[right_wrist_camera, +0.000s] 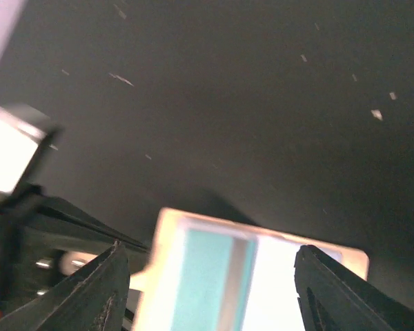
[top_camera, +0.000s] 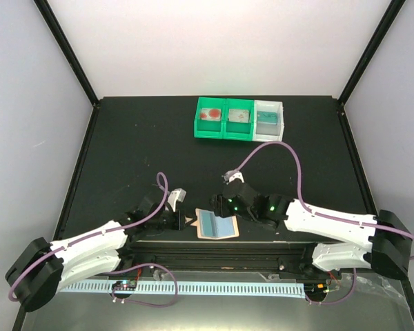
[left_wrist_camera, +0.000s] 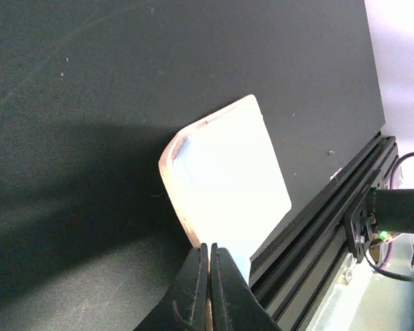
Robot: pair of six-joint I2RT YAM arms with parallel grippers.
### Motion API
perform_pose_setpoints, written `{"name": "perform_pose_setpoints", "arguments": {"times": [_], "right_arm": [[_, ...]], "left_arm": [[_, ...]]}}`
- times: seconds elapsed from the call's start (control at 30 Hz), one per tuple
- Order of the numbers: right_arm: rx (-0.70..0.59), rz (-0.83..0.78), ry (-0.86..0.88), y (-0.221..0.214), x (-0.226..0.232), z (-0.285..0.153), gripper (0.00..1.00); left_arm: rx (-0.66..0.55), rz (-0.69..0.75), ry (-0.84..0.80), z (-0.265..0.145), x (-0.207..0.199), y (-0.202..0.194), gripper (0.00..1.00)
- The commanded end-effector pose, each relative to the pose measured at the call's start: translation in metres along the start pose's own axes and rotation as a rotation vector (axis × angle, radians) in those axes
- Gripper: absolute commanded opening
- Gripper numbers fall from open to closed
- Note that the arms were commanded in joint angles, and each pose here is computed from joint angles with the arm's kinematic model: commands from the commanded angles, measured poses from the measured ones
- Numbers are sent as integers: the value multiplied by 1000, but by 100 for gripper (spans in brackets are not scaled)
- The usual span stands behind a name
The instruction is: Take the credit cards out of the card holder
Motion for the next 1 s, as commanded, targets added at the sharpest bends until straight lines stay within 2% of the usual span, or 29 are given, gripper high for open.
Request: {"name": "perform_pose_setpoints", "arguments": {"times": [0.0,0.13,0.6,0.97], "right_arm": [[-79,-19,80,26,13,-19,67],[-49,-28,101,21,14,-10,67],[198,-19,175,-37,2,55,66],[261,-15,175,-54,-4,71,72]], "left_arm": [[-18,16,-35,0,-8,5,2],[-19,15,-39,1,-10,6,2],[-7,8,-31,1,-13,9,2],[-8,8,-33,1,-12,8,2]]}}
Point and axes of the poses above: each gripper's point midway between its finger pads, its own z axis out along the fingers, its own x axis along the line the jaws close on, y = z × x, the point moved 10 cm from there along -z, back along the fingers, and after that the axes turned 5 degrees about -z, right-handed, at the moved point
